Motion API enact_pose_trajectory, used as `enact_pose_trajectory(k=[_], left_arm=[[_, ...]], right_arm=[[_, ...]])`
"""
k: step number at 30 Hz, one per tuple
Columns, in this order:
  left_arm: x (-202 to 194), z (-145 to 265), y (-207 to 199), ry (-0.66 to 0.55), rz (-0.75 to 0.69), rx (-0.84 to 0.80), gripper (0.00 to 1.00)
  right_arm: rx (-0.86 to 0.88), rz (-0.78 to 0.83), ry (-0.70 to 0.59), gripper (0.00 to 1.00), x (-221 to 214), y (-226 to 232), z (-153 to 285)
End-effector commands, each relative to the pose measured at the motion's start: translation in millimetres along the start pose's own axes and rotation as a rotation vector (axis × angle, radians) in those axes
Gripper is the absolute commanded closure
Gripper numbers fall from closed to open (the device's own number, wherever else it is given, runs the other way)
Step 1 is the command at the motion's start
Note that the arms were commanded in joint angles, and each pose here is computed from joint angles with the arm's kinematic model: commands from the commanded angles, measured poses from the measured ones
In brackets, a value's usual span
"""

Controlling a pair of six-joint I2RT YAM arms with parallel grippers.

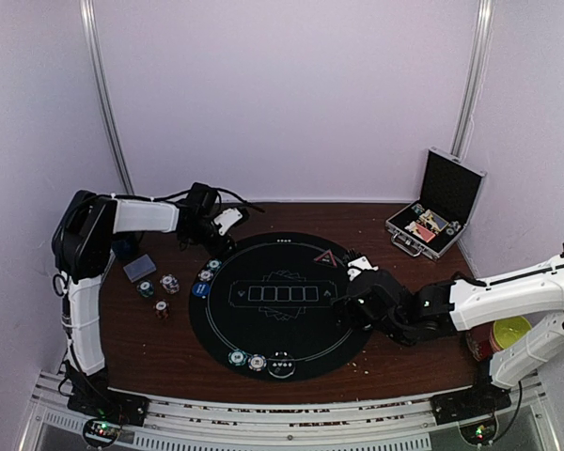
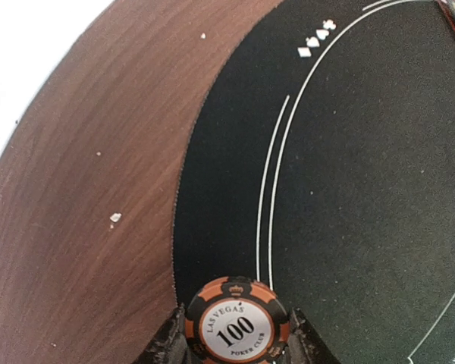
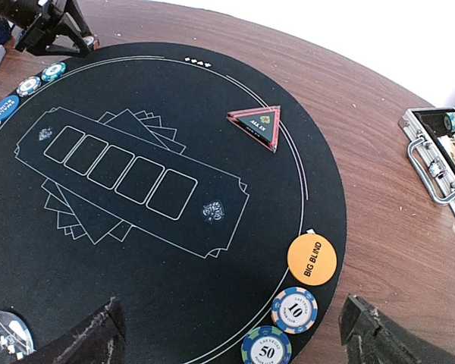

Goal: Distribute texas hold em gaming equipment
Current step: Place the poker chips pile at the small blind area.

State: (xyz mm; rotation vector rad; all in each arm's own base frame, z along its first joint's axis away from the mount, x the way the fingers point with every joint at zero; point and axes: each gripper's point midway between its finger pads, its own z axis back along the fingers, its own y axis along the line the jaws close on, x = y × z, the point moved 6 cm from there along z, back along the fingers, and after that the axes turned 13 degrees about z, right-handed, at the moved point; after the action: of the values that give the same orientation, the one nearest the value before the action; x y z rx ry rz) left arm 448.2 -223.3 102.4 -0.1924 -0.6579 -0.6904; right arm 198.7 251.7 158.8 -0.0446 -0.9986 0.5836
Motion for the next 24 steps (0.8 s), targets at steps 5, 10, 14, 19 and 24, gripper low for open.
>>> enact_pose_trajectory(k=[5,10,14,19,24], left_arm=[[-8.6,-11.0,6.0,0.016,0.041,0.055,0.74],[-14.8,-12.3,6.6,0.041,0.059,0.069,0.74],[-18.2,-15.3,5.3,0.047,0.065,0.057,0.73],[-19.6,-18.7,5.2,0.052,0.064,0.056,0.73],[-21.9,-23.1,4.9,0.06,0.065,0.053,0.71]], right_arm=[[-0.029,0.003,-0.004,0.0,-2.5,-2.8,-0.1],[-0.03,0.003,-0.004,0.0,-2.1,-2.8,-0.3],[-0.031,0.004,-0.003,0.0,-2.4,-2.7,-0.2],[-0.032,0.004,-0.003,0.0,-2.5,-3.1,-0.4],[-0.03,0.005,-0.003,0.0,-2.6,-2.6,-0.2]])
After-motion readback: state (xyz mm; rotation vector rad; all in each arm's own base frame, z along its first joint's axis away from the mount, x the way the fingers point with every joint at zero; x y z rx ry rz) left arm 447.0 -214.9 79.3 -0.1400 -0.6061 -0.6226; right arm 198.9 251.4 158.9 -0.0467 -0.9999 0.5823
